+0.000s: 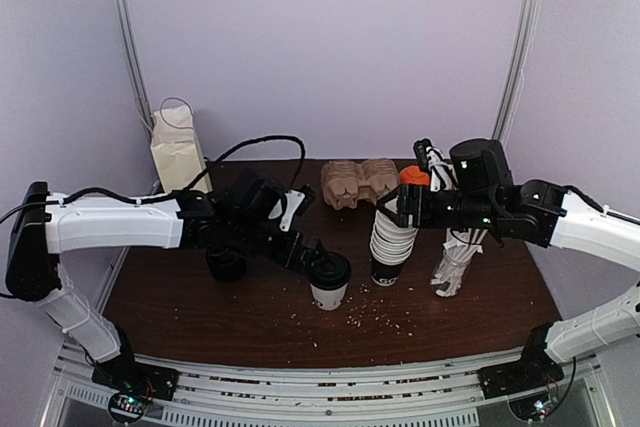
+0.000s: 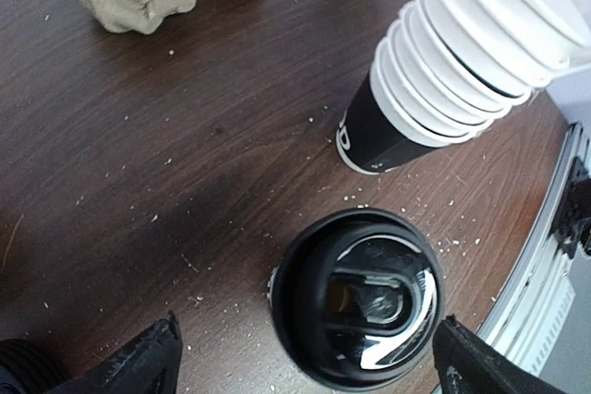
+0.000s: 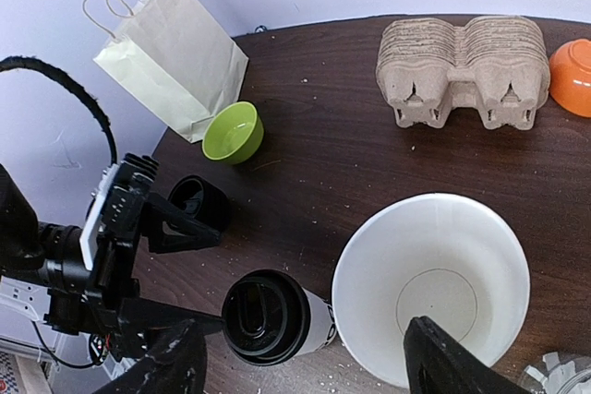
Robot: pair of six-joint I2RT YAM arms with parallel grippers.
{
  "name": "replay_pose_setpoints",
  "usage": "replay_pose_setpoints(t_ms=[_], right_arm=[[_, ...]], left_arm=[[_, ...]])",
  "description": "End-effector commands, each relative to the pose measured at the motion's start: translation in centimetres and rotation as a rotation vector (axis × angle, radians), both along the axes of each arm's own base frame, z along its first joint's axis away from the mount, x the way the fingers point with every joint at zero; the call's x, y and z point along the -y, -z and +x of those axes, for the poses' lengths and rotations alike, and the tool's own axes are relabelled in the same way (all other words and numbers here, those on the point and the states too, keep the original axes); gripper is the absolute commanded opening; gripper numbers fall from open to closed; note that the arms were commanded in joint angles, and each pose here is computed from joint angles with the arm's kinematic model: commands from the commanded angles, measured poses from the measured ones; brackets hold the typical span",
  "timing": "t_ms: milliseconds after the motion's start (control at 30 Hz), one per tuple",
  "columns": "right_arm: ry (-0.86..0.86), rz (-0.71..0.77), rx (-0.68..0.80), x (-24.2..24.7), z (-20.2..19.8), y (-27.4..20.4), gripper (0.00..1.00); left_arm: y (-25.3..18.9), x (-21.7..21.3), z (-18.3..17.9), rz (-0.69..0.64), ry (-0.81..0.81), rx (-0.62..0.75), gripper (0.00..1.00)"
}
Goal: Pack the takeout coffee
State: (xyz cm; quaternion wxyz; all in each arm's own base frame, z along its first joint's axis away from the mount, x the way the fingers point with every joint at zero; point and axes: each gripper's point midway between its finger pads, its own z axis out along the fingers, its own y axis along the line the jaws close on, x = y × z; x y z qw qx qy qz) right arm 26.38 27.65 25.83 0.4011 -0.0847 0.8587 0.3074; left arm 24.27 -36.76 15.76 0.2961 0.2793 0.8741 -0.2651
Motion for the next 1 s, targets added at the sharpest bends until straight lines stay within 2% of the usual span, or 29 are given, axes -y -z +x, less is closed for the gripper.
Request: replay_pose_setpoints(t_ms=[0, 100, 333, 900, 967], right_arm=[[0.003, 0.009, 0.048, 1.4, -0.8, -2.8, 0.76], [0.015, -0.004, 0.052, 2.3, -1.2, -2.7, 0.76], [0.018, 0.011, 0.053, 2.9, -1.8, -2.4, 0.77], [-0.009, 0.038, 0.02, 2.3, -2.3, -0.9, 0.78], [-0.009, 0.04, 0.018, 2.3, -2.3, -0.8, 0.78]], left_arm=[[0.3, 1.6, -0.5, 0.146, 0.046, 0.078, 0.98], [1.2, 2.4, -0.8, 0.228, 0.055, 0.091, 0.98], [2.0, 3.0, -0.1, 0.298, 0.028, 0.094, 0.98], [3.1, 4.4, -0.8, 0.287, 0.07, 0.042, 0.98], [3.0, 4.4, -0.7, 0.286, 0.071, 0.043, 0.95]])
